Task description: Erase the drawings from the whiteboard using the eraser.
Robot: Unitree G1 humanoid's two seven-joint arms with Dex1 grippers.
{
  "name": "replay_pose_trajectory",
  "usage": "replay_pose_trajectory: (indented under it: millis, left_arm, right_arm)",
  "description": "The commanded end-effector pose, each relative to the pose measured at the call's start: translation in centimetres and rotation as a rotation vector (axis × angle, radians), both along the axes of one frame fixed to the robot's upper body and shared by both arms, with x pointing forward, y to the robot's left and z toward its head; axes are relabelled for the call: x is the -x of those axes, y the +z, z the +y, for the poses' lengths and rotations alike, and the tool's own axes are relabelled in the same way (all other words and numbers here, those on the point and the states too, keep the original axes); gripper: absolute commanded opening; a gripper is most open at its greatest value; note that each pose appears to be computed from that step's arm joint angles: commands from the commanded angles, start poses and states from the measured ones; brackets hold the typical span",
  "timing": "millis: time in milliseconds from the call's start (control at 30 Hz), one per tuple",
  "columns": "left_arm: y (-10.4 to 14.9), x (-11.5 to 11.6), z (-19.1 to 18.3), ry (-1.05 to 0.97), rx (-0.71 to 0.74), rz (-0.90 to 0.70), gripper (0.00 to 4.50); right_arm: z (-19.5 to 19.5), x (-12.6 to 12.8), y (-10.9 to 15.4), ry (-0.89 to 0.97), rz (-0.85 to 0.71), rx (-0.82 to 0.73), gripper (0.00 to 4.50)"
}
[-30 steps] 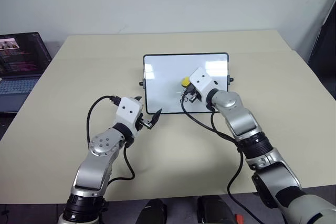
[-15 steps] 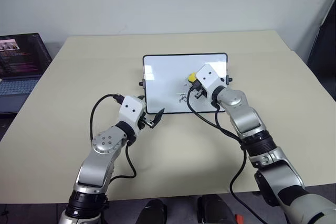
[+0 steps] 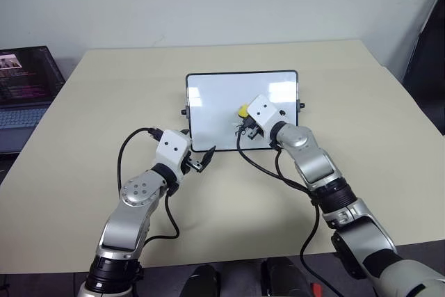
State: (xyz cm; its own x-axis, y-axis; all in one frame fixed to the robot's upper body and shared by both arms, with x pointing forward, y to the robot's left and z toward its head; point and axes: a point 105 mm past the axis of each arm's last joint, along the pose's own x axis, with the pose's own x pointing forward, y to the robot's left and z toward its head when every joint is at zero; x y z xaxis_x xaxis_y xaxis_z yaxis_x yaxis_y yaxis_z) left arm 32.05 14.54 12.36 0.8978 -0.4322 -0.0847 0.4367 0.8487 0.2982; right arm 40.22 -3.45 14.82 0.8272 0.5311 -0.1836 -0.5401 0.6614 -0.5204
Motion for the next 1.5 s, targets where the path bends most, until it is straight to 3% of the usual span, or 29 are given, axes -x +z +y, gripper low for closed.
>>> replay_pose_trajectory:
  millis: [33, 233, 400, 567, 767, 900, 1067, 1300, 1500]
  left_arm:
    - [1.7, 0.2, 0.1, 0.009, 0.000, -0.069, 4.50]
    - [1.6, 0.2, 0.0, 0.007, 0.005, -0.067, 4.50]
    - [1.5, 0.2, -0.3, -0.002, 0.009, -0.064, 4.50]
    - [1.5, 0.1, -0.6, -0.018, 0.012, -0.063, 4.50]
    - [1.5, 0.2, -0.6, -0.033, 0.009, -0.059, 4.50]
    - [1.4, 0.7, -1.6, -0.095, 0.030, -0.037, 4.50]
    - [1.4, 1.0, -2.1, -0.133, 0.028, -0.034, 4.50]
    - [1.2, 1.1, -2.2, -0.155, 0.001, -0.031, 4.50]
    - [1.2, 1.0, -2.1, -0.162, -0.004, -0.032, 4.50]
  right_arm:
    - [0.1, 0.6, -1.6, 0.014, 0.057, 0.027, 1.04]
    - [0.1, 1.0, -1.4, 0.017, 0.057, 0.021, 1.04]
    - [-0.3, 0.8, 0.3, -0.007, 0.025, -0.039, 1.04]
    - [-1.9, 0.6, 3.5, -0.056, -0.011, -0.119, 1.04]
    - [-5.7, 1.5, 5.1, -0.142, 0.033, -0.154, 1.04]
    - [-8.4, 4.0, 3.8, -0.201, 0.183, -0.170, 1.04]
    - [-10.5, 7.6, -0.6, -0.279, 0.419, -0.177, 1.04]
    - [-11.7, 8.9, -2.5, -0.355, 0.483, -0.194, 1.04]
    - [-11.5, 8.5, -2.2, -0.358, 0.458, -0.201, 1.04]
